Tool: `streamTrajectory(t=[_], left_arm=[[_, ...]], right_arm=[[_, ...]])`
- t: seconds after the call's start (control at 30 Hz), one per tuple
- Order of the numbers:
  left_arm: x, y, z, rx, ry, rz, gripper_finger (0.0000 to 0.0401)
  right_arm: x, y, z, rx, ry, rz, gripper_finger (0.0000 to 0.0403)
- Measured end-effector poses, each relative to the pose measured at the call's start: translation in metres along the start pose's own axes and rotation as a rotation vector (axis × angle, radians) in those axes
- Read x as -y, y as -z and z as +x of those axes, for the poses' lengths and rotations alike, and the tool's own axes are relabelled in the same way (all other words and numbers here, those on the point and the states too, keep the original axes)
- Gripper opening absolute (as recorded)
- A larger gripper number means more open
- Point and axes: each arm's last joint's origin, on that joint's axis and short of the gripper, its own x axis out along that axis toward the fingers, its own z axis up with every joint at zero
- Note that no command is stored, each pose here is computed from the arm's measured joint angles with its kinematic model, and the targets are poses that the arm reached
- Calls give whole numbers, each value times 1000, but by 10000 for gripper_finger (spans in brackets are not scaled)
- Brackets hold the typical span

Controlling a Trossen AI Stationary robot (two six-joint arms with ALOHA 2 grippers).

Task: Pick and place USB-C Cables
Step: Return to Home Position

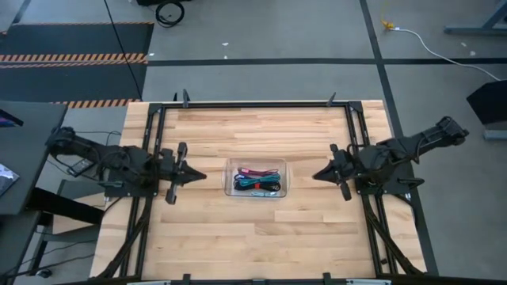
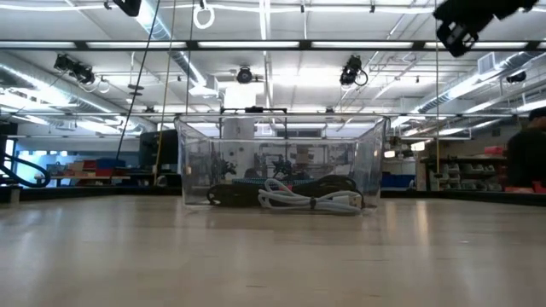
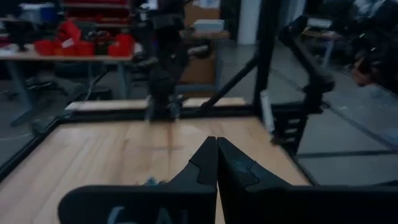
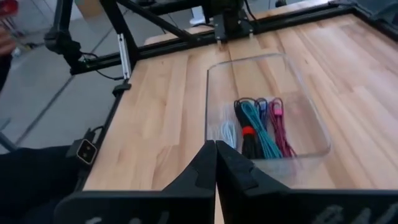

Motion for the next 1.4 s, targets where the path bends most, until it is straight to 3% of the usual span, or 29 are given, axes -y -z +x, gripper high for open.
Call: streamTrajectory(t=[0.17, 0.37, 0.47, 0.67, 0.9, 1.17, 1.4], left_arm=[[-10, 15, -18, 69, -111, -23, 2], [-18, 65, -49, 336, -66, -109, 1], [-20, 82, -58, 398, -44, -134, 1], [-21, 97, -60, 344, -21, -127, 1], [-21, 100, -59, 308, 99, -88, 0], [-28, 102, -57, 283, 112, -109, 0], [-36, 105, -56, 255, 36, -126, 5]], right_arm=[[10, 27, -9, 45, -35, 29, 7], [17, 40, -20, 133, -71, 26, 7], [19, 45, -20, 162, -78, 1, 7], [25, 71, -7, 194, -94, -37, 7], [31, 98, 5, 326, -168, -66, 7], [38, 112, 9, 335, -217, -54, 7], [39, 107, 8, 386, -218, -108, 7]])
